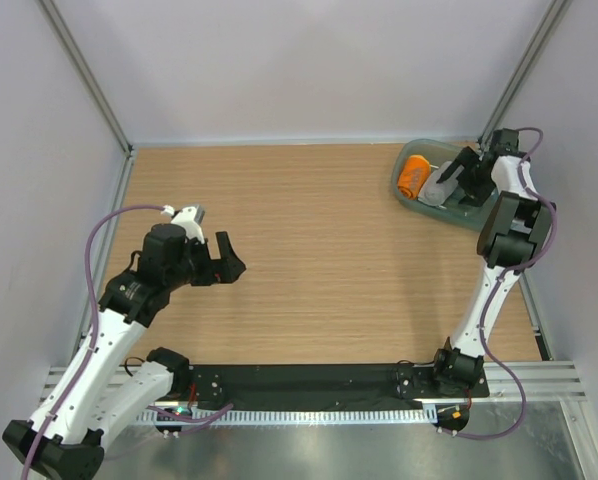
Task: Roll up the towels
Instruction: Place the rolled towel into the container
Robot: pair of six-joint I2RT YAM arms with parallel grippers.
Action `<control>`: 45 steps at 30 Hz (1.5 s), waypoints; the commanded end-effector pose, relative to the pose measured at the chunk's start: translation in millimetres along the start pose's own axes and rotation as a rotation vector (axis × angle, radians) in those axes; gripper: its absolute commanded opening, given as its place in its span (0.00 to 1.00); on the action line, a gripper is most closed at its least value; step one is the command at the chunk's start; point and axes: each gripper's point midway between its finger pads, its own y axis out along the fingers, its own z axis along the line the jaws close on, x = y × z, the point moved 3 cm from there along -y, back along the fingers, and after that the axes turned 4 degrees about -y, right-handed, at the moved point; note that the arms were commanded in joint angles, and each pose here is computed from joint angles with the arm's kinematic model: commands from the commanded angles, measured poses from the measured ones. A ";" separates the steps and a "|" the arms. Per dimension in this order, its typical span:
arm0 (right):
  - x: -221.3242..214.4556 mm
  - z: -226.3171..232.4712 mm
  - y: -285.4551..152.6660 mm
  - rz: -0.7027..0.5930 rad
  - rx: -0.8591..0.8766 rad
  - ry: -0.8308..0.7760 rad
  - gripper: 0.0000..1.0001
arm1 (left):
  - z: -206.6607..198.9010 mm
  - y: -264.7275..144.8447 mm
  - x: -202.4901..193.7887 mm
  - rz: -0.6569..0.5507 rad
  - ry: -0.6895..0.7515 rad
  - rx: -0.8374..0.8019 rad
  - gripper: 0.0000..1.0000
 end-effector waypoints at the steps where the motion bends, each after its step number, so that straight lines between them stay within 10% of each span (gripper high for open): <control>1: 20.2 5.7 -40.5 -0.072 -0.078 -0.004 0.95 | -2.4 -0.7 7.4 -0.022 0.018 -0.009 1.00; 33: 9.1 80.2 -104.8 -0.159 0.060 -0.125 0.93 | 0.5 3.9 6.7 -0.006 0.012 0.006 1.00; 45: -59.9 135.7 -178.0 -0.289 0.127 -0.339 0.94 | -2.2 -1.5 10.1 -0.025 0.016 -0.011 1.00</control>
